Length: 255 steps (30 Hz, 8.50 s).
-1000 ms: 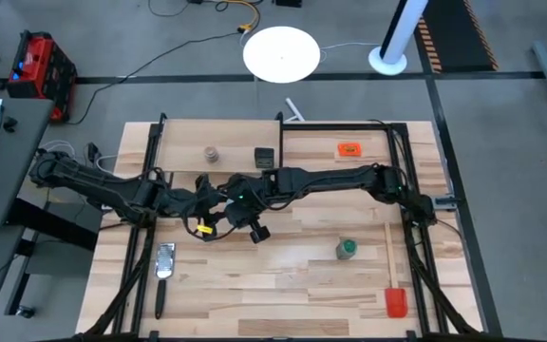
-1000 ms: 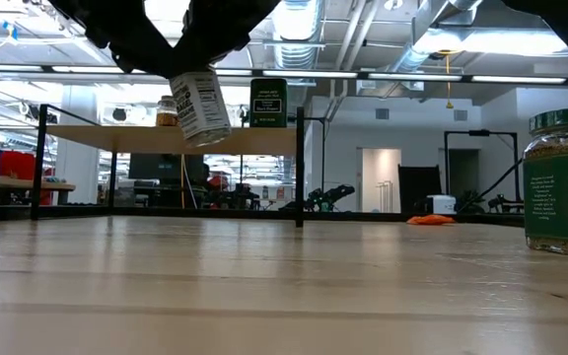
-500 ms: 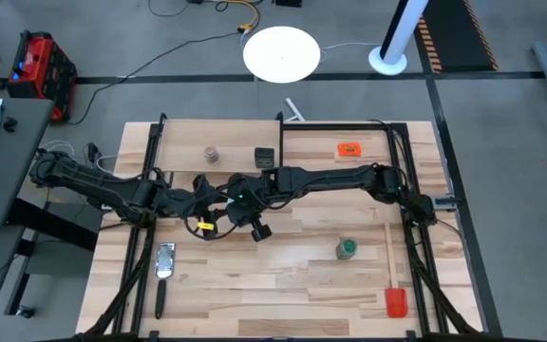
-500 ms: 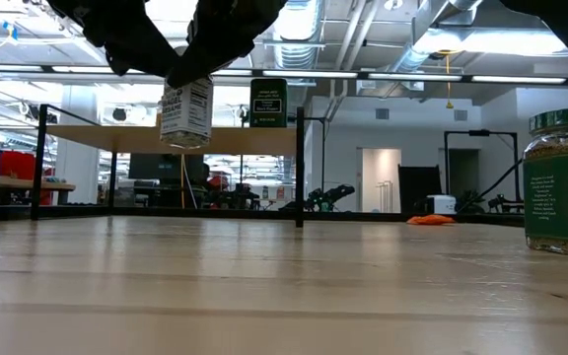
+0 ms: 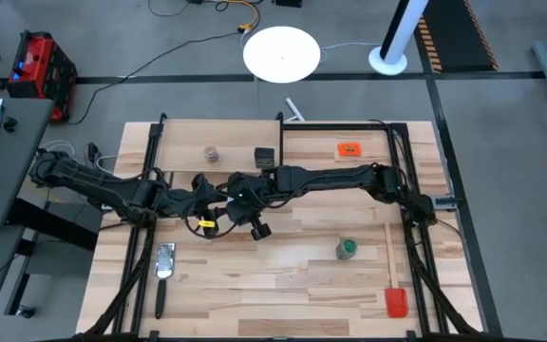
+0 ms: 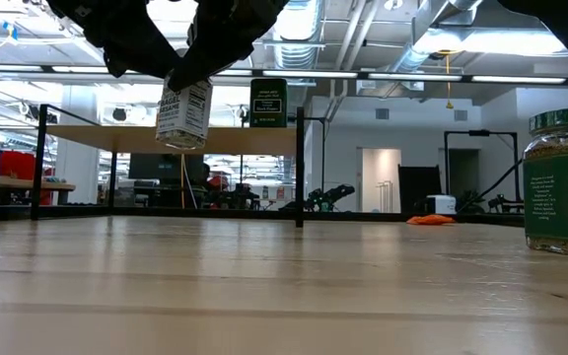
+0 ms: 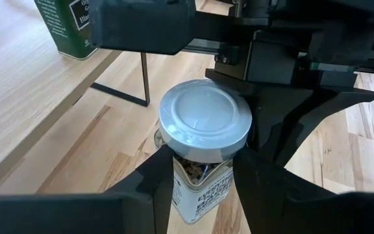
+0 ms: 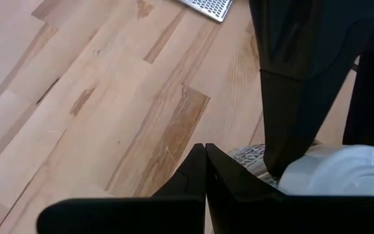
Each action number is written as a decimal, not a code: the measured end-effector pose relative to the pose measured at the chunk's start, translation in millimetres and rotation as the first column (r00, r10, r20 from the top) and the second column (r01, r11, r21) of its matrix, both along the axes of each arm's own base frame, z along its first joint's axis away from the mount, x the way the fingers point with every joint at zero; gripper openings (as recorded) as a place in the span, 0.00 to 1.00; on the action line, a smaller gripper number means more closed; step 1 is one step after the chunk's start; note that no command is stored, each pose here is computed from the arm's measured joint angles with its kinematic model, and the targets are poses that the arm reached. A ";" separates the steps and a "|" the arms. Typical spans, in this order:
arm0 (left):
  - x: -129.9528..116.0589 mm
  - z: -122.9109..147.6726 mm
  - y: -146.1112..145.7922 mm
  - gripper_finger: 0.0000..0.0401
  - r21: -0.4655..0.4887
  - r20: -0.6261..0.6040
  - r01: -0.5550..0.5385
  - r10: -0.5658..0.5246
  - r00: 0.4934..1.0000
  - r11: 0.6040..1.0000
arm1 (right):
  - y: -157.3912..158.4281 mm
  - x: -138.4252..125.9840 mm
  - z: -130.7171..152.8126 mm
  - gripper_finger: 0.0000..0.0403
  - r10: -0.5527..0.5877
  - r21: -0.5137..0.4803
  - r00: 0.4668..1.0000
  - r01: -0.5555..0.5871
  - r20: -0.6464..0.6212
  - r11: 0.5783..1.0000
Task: Shelf spices
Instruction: Put the white seasoning bottle on the shelf
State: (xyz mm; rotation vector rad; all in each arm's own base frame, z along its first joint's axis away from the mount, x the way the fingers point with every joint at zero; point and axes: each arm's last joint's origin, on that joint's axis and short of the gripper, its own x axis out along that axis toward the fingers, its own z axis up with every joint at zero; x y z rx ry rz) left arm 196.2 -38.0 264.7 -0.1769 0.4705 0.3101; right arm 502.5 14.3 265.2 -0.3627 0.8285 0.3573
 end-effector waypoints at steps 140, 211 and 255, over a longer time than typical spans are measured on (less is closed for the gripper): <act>-5.8 -142.1 6.4 0.01 0.111 -0.402 -0.326 0.343 0.849 0.939 | -25.0 14.7 -83.1 0.01 -0.345 -0.206 0.920 0.307 -0.186 0.929; -9.4 -30.6 15.1 0.40 -0.511 -0.250 -0.252 0.138 0.958 0.822 | -50.2 -168.4 -20.9 0.01 -0.263 -0.034 0.910 0.266 -0.321 0.963; 35.8 -88.7 30.4 0.63 -0.404 -0.425 -0.485 0.311 0.850 0.776 | -49.0 -175.0 -33.1 0.01 -0.276 -0.022 0.925 0.280 -0.260 0.960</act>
